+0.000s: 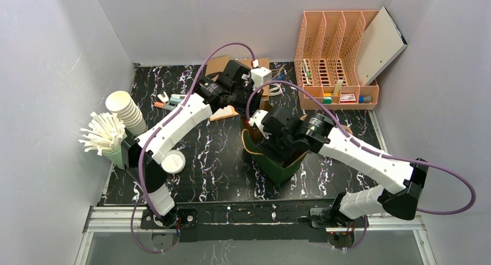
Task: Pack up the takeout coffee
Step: Place the coffee cup on the cup tray.
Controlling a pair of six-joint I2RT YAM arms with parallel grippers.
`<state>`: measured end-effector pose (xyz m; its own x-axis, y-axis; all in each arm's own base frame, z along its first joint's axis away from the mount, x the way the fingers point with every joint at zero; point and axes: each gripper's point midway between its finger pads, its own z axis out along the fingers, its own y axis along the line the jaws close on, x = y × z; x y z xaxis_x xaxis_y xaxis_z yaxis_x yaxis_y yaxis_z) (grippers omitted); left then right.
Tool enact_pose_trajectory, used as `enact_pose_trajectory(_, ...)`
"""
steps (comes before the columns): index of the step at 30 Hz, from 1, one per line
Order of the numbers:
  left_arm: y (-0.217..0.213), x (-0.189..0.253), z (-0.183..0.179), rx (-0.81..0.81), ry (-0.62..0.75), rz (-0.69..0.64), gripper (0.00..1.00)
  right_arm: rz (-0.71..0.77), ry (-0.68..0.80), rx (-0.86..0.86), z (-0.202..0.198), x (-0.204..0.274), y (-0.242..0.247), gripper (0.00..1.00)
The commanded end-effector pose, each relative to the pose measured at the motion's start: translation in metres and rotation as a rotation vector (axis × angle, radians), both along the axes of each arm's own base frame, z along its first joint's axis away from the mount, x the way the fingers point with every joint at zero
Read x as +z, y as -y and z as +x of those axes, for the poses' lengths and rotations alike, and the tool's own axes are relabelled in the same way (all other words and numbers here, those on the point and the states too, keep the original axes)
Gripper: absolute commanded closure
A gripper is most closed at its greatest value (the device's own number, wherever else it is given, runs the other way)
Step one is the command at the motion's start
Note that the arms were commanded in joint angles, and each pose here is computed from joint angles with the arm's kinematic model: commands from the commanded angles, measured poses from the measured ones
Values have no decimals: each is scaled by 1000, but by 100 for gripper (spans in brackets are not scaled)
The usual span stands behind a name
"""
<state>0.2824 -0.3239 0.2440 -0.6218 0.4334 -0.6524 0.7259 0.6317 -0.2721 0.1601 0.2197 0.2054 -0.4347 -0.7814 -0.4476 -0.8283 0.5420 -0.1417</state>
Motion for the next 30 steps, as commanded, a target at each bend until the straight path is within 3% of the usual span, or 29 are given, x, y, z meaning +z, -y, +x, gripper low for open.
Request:
enact_pose_trajectory(1,-7,53,0,18,172,-73,100,87,131,-57,27,20,-16,82)
enact_pose_trajectory(8,-20,75,5,49,330,-32,100,151,328,-81,56,24,-18,83)
enact_pose_trajectory(15,-23,65,-10,28,390,27,100,162,349,-149,56,11,-6,84)
enact_pose_trajectory(30,-32,45,-32,101,322,-65,100,206,369,-179,56,-7,-5,83)
